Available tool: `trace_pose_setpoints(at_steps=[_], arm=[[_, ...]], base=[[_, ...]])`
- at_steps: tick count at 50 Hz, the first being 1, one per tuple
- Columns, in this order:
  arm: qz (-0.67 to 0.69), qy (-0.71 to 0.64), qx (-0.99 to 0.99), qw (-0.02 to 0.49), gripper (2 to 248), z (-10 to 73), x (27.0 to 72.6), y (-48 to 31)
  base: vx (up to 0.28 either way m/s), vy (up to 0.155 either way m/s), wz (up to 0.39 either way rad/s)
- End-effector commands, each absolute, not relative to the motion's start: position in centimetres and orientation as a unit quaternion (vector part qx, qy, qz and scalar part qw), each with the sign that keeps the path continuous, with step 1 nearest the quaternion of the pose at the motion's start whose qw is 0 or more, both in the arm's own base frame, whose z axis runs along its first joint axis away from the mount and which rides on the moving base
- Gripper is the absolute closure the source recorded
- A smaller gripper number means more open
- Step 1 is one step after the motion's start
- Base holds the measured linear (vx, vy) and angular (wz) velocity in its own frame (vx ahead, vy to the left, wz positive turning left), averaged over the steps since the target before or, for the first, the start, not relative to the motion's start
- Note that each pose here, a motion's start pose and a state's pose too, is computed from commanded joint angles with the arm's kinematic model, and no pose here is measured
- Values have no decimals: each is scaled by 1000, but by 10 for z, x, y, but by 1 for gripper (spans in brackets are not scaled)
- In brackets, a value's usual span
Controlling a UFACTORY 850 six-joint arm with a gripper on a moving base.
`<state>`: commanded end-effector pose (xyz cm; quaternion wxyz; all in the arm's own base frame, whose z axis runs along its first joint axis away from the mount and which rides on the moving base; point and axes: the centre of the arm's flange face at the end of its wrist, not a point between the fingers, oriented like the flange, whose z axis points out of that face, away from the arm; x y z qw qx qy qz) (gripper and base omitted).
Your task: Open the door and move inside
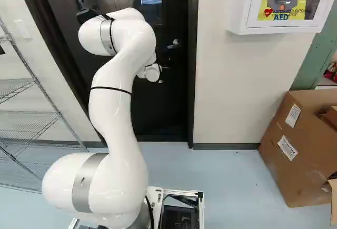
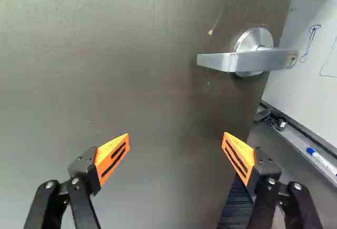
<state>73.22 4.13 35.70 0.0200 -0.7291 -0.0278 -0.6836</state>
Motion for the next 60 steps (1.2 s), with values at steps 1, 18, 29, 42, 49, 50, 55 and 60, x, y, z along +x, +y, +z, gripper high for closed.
trace_pose_setpoints(at_steps=[1, 18, 29, 42, 49, 50, 55, 60], arm=[[-683, -28, -730, 20, 3, 357, 730, 42], [-670, -25, -741, 22, 3, 365, 696, 47], [-663, -19, -748, 22, 3, 370, 674, 46], [-652, -9, -758, 20, 3, 374, 648, 44], [-646, -2, -763, 18, 3, 376, 634, 43], [-645, -1, -764, 18, 3, 376, 632, 43], [-641, 4, -768, 17, 3, 377, 622, 42], [-637, 9, -771, 16, 3, 379, 611, 41]], base=[[0, 0, 0], [0, 0, 0], [0, 0, 0], [0, 0, 0], [0, 0, 0], [0, 0, 0], [0, 0, 0], [0, 0, 0]])
